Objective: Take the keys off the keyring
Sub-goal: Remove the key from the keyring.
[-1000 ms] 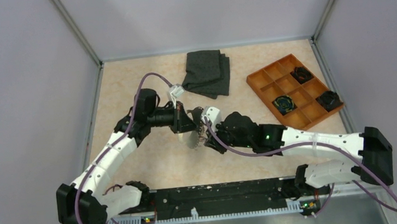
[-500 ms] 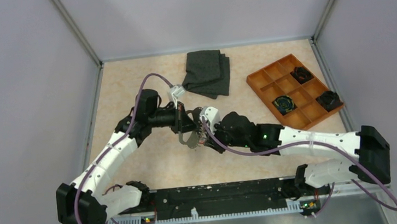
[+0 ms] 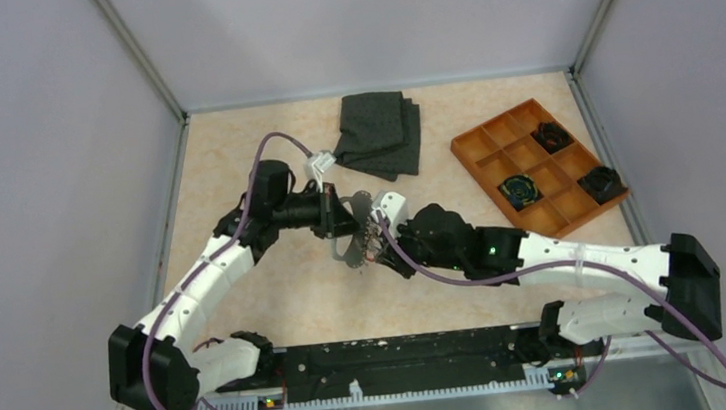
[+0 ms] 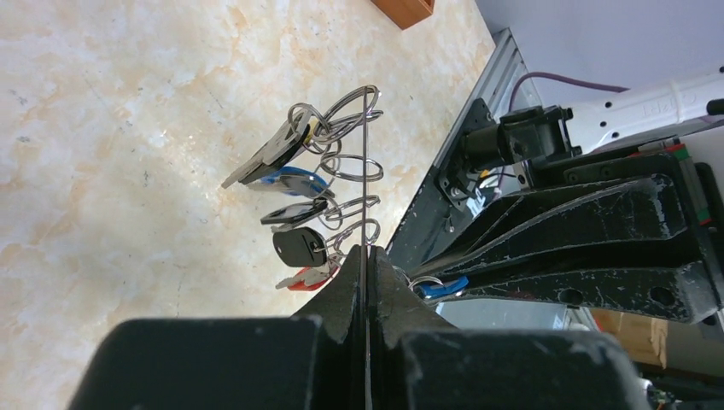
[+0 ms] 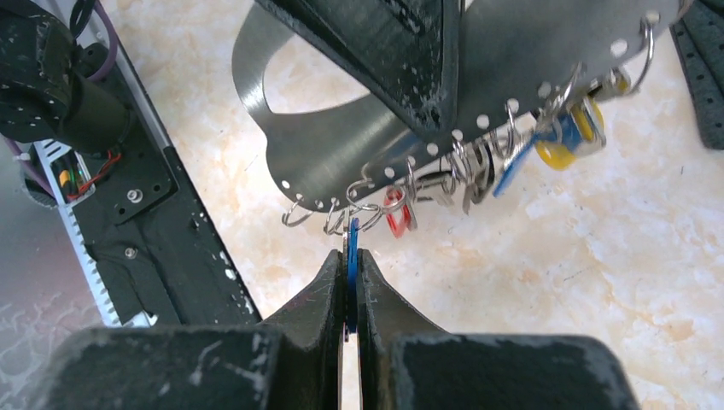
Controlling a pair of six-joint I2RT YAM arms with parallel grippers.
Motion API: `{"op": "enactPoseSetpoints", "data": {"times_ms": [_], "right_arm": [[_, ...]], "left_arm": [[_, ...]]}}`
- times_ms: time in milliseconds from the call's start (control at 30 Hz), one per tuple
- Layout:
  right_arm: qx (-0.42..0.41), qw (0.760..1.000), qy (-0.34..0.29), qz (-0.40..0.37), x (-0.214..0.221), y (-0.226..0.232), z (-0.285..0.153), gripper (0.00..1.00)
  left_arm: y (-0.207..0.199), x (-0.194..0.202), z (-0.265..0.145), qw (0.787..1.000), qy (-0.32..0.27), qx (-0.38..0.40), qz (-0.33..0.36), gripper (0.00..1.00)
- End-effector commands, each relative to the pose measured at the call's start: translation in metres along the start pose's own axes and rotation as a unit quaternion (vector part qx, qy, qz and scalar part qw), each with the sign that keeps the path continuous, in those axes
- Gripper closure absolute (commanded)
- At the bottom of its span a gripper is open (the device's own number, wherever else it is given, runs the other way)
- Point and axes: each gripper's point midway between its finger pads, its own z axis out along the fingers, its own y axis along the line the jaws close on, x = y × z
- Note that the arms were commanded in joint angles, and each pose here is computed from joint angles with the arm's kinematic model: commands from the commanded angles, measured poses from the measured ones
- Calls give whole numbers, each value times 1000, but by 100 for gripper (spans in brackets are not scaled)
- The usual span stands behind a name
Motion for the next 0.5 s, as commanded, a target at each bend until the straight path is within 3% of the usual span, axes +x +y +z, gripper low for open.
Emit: {"op": "enactPoseSetpoints", "data": {"times_ms": [0,467], "right_arm": [[-7,999,-37,8,-17,5,-12,100],[1,999,-30,14,-7,2,-13,100]], "left_arm": [[-3,-24,-10,999,-47,-5,17,100],[-27,-42,-30,994,-80,9,77,100]]}}
